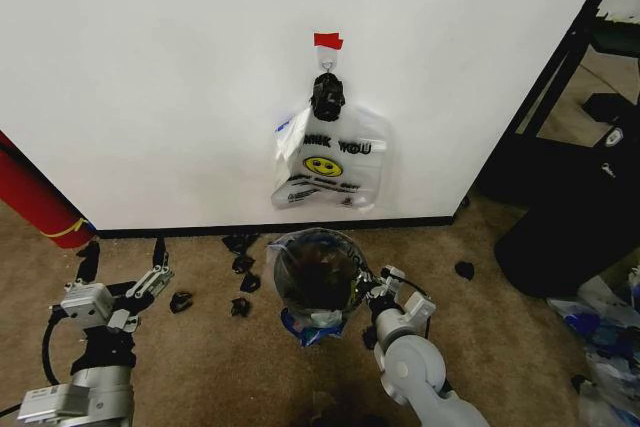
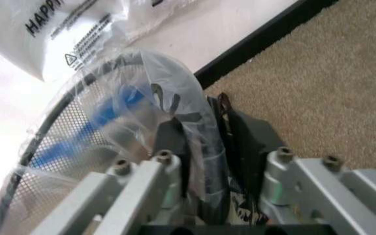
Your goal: Pick up the garbage bag from the wall and place it over the trash bin.
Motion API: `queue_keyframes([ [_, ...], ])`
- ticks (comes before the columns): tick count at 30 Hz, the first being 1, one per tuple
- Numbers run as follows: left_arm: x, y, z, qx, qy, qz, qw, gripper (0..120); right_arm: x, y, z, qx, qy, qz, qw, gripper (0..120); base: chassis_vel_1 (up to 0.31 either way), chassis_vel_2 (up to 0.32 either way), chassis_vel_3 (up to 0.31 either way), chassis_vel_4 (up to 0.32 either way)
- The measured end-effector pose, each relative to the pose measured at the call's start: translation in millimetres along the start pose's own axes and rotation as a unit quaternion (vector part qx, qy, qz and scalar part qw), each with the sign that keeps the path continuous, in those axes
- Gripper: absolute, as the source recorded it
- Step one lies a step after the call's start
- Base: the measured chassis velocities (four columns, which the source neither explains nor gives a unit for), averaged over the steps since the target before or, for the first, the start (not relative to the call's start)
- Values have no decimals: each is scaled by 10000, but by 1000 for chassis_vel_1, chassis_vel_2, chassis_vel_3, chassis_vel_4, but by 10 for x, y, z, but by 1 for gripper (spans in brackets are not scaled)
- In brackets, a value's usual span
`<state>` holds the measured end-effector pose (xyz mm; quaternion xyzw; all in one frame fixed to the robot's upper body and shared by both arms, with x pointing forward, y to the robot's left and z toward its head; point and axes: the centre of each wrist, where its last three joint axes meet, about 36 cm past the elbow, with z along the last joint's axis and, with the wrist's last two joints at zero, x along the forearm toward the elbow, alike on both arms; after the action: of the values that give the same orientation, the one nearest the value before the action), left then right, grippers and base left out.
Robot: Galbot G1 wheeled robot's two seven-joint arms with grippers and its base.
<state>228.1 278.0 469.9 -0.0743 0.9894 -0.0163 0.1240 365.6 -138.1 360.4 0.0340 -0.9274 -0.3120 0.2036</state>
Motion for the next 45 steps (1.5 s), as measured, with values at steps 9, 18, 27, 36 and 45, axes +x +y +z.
queue_keyframes([
  [9,3,-32,14,9,30,35,10000,100,31,-2,-18,0,-37,-22,10000,57,0,0,0,0],
  [18,-3,-25,0,20,14,26,10000,100,45,1,-13,23,-39,-76,10000,88,0,0,0,0],
  [27,-3,-45,6,34,15,46,10000,100,131,-40,15,520,-355,-323,9975,100,0,0,0,0],
  [36,20,-131,99,-45,57,82,9999,100,508,-113,-126,1668,-1773,-748,9670,100,0,0,0,0],
  [45,62,-249,137,-104,-2,142,9998,100,1098,-483,-259,2857,-3013,-462,9086,100,0,0,0,0],
])
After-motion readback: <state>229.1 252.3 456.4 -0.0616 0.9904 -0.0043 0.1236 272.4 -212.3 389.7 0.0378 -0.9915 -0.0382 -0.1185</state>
